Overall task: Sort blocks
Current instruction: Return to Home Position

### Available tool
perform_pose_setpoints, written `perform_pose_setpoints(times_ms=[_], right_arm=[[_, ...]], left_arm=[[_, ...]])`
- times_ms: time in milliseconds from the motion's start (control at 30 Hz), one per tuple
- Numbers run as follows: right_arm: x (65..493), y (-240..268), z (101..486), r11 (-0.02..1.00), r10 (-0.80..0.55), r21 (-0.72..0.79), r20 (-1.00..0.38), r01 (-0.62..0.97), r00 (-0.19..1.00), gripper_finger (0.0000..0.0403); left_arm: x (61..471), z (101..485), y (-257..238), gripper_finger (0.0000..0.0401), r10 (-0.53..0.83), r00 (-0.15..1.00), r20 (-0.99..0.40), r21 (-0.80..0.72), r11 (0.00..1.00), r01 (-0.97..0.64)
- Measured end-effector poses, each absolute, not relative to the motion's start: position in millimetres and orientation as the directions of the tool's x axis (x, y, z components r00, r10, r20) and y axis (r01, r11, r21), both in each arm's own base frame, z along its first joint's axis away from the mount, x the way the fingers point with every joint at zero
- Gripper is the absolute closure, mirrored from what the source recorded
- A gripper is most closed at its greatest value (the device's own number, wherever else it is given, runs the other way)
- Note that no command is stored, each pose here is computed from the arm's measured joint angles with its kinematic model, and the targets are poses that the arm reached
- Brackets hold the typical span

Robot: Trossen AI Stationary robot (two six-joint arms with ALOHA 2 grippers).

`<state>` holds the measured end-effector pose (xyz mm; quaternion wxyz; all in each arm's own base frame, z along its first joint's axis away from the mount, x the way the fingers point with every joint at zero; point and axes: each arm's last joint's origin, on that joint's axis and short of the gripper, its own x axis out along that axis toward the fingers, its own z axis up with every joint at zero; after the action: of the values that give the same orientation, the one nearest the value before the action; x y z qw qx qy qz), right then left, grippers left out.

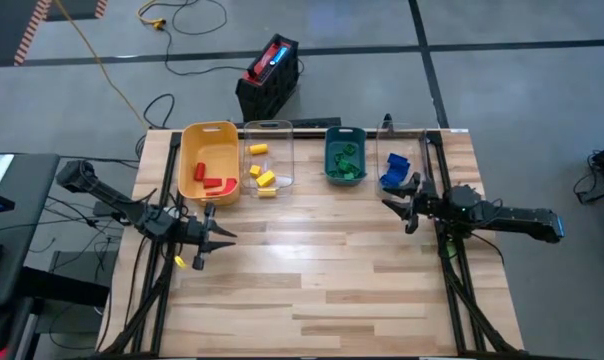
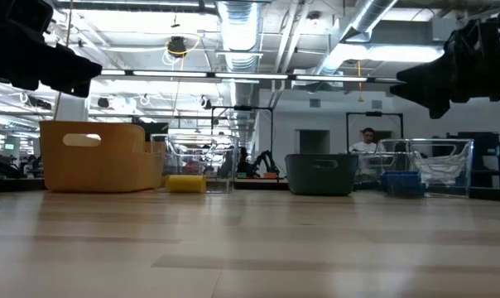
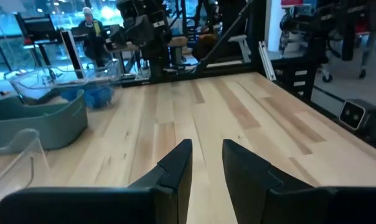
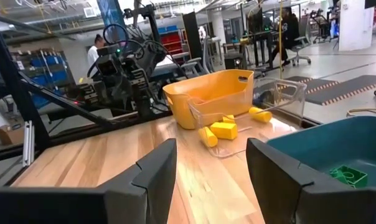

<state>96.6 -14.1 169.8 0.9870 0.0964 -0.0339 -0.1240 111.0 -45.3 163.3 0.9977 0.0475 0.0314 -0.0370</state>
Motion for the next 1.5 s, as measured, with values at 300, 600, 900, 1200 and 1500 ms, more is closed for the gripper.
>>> perform_pose_setpoints(times_ms=[300,600,900,1200,1500], right_arm=[[96.6,-14.1,169.5,0.951,-0.252,0.198,0.039,0.239,0.967,0.0196],[96.6,-14.1,169.1,0.95,-0.252,0.197,0.036,0.24,0.967,0.0196],[96.6,-14.1,168.9,0.95,-0.252,0.197,0.034,0.241,0.967,0.0196],[96.6,-14.1,168.9,0.95,-0.253,0.196,0.033,0.242,0.967,0.0196],[96.6,-14.1,168.9,0.95,-0.253,0.196,0.033,0.242,0.967,0.0196]], left_arm=[[110.8,159.0,-45.2,0.0318,-0.07,0.992,-0.107,0.06,0.995,0.077],[108.7,146.0,-44.1,0.0318,-0.059,0.971,-0.232,0.147,0.984,0.095],[107.9,143.6,-43.8,0.0318,-0.058,0.962,-0.268,0.161,0.981,0.105],[107.8,143.2,-43.7,0.0318,-0.057,0.961,-0.272,0.164,0.981,0.104],[107.7,143.0,-43.6,0.0318,-0.055,0.96,-0.274,0.165,0.981,0.103]])
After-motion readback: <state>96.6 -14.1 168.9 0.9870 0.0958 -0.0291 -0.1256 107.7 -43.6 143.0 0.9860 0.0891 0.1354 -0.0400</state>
